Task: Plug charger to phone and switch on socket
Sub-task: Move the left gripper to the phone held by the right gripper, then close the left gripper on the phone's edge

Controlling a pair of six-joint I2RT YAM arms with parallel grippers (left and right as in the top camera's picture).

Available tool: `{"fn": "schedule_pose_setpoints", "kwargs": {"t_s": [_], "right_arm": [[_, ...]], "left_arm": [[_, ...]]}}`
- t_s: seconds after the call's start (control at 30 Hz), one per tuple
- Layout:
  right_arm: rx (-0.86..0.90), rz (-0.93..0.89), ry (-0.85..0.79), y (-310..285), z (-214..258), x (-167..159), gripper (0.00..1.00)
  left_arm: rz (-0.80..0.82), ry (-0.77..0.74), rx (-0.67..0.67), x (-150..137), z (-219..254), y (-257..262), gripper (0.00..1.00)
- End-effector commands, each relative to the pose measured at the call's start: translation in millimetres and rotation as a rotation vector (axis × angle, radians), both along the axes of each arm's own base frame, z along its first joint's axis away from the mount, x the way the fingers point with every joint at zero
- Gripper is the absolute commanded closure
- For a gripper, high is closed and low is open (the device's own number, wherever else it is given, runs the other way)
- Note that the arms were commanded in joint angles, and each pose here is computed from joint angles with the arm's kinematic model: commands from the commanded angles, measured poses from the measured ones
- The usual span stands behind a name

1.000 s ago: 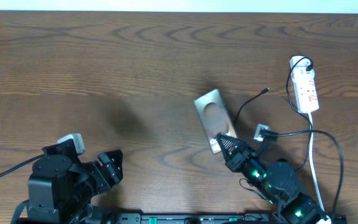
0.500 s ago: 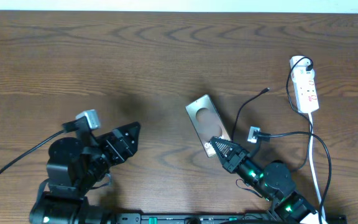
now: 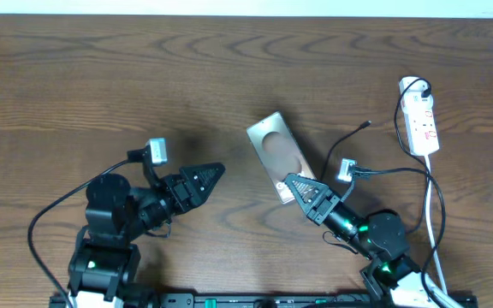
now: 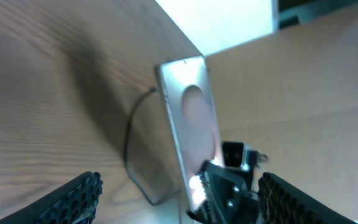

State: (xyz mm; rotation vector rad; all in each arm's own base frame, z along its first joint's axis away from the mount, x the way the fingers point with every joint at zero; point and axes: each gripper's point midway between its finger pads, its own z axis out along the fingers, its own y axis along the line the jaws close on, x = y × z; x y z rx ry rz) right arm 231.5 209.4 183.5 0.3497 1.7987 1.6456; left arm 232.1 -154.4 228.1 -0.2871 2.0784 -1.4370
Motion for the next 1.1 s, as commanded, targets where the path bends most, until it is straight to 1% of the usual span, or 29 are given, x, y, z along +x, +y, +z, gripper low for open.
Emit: {"fn": "schedule_pose_setpoints", "kwargs": {"t_s": [0.0, 0.17, 0.3, 0.43, 0.67, 0.83, 1.07], "right_arm": [[0.053, 0.059, 0.003, 9, 9, -2, 0.99], [0.091, 0.105, -0.045, 15, 18, -4, 0.99], [0.134, 0.115, -0.028, 17, 22, -3, 0.99], [0.142, 0.118, -0.027, 17, 23, -4, 0.99], [0.178, 0.122, -0.023, 16, 30, -5, 0.99], [0.171, 0.12, -0.049, 16, 32, -5, 0.99], [0.172, 0.114, -0.049, 15, 33, -4, 0.99]], "left_arm": [[-0.078, 0.04, -0.045, -5, -1, -10, 0.18], [-0.121, 0.05, -0.059, 0, -4, -16, 0.18], [-0.16, 0.019, -0.074, 6, -1, -21, 0.18], [-0.162, -0.001, -0.076, 12, 0, -23, 0.18], [-0.249, -0.041, -0.076, 9, 0, -49, 0.18], [-0.256, 0.012, -0.06, 11, -16, -65, 0.18], [-0.247, -0.003, -0.122, 21, -5, -77, 0.18]]}}
